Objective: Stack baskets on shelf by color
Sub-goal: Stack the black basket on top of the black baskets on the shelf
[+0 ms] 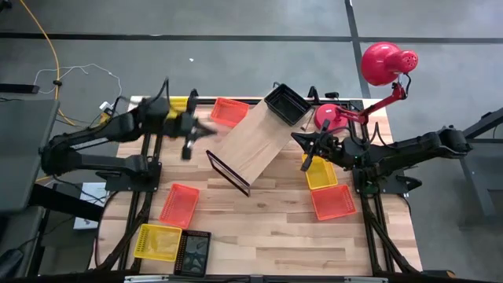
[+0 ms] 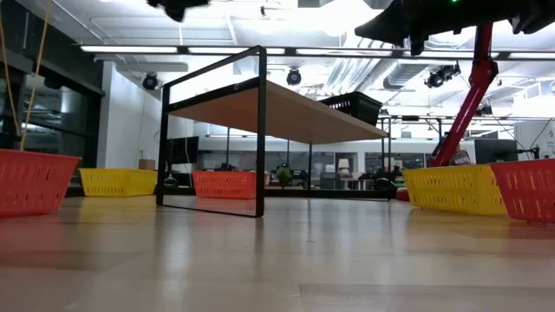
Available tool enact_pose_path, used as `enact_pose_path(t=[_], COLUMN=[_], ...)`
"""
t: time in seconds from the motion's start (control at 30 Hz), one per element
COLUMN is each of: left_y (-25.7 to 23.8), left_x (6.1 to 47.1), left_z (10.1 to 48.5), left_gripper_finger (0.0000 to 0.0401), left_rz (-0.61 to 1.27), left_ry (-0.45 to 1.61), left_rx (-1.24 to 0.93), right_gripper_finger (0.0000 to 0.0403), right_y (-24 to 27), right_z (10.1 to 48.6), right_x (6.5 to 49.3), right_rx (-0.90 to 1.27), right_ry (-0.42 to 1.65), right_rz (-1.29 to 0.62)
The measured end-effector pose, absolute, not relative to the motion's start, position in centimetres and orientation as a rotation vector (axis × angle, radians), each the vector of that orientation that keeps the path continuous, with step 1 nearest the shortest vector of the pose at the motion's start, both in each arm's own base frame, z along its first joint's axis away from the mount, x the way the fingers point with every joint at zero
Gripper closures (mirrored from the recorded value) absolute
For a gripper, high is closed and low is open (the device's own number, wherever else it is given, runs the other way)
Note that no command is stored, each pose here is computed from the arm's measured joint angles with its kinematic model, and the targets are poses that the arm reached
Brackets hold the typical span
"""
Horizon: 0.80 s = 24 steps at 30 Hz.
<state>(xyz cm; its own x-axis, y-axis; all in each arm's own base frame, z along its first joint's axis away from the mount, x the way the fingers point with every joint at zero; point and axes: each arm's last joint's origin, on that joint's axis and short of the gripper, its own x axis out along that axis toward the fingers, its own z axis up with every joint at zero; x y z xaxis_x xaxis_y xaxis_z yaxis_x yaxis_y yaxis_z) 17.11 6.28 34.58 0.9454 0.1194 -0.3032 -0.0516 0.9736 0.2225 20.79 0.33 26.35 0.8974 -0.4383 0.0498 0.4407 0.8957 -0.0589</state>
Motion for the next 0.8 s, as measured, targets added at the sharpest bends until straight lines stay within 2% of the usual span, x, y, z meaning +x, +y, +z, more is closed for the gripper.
enact_pose_path(t=[0.17,0.4,0.53,0.8], left_y=[1.3,-5.4,-8.7,-12.9], left_x=[16.9,19.2,20.3,21.9], left_z=[33.8,30.7,28.6,24.9], left_gripper_finger=[0.0401,0.0385,0.0350,0.0245], left_rz=[-0.035,-0.135,-0.195,-0.191], left_ry=[0.425,0.627,0.721,0.872], left_rx=[0.153,0.219,0.215,0.059], right_gripper_finger=[0.0402,0.0402,0.0402,0.0402], right_y=[0.4,0.5,0.5,0.5], right_z=[26.1,25.8,25.6,24.9], right_x=[20.8,20.9,20.9,20.8], right_rx=[-0.019,0.003,0.027,0.031], right_ry=[-0.028,0.003,0.019,0.089], right_rz=[-0.420,-0.403,-0.403,-0.398])
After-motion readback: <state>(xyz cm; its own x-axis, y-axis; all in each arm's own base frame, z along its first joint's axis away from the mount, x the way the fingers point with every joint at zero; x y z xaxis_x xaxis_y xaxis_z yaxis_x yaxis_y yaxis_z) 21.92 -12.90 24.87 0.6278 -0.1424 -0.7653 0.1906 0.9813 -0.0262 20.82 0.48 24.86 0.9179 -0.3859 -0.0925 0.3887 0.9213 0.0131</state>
